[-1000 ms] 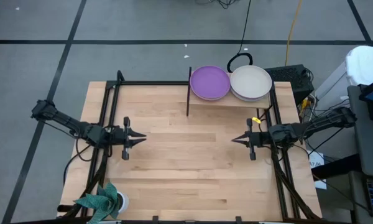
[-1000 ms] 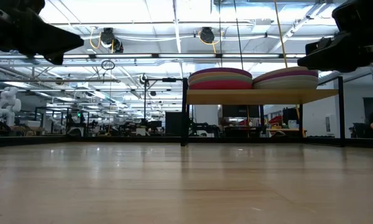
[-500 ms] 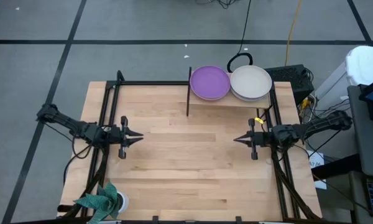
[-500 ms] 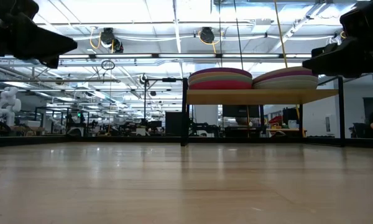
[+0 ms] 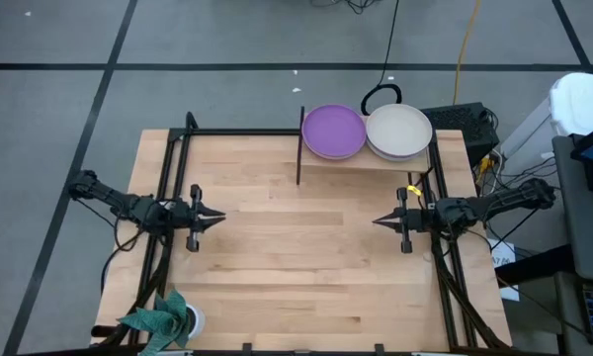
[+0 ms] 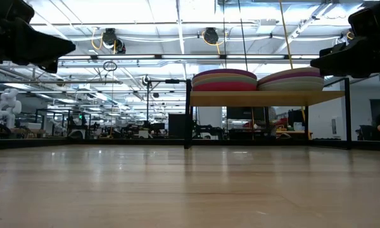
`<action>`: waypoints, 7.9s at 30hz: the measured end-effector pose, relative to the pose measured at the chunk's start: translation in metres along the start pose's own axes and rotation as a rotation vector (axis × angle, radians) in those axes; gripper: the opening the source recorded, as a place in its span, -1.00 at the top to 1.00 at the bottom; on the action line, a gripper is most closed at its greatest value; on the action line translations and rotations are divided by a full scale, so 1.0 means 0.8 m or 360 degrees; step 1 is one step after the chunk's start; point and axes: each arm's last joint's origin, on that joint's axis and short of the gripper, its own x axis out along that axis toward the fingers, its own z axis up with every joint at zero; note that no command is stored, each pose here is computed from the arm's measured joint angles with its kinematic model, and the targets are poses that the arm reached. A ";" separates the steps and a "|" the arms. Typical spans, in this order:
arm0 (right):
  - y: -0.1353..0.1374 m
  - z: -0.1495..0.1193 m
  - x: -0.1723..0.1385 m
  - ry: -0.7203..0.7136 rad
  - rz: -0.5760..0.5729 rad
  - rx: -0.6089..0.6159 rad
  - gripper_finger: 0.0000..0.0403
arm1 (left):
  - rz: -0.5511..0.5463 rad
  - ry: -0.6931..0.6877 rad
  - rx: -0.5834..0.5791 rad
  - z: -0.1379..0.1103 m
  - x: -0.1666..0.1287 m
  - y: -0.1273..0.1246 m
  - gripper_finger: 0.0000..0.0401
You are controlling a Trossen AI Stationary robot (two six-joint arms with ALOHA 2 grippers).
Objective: Place and stack plates onto a shelf
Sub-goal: Return to Home Position
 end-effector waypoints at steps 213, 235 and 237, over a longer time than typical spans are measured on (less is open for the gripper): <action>-0.027 -0.003 -0.005 -0.0052 -0.0128 -0.0068 1.00 | -0.0060 -0.0014 0.0050 -0.002 0.005 0.031 0.94; -0.027 -0.003 -0.005 -0.0065 -0.0121 0.0257 1.00 | -0.0060 -0.0014 0.0049 -0.002 0.005 0.031 0.94; -0.027 -0.003 -0.005 -0.0067 -0.0120 0.0315 1.00 | -0.0060 -0.0014 0.0049 -0.002 0.005 0.031 0.94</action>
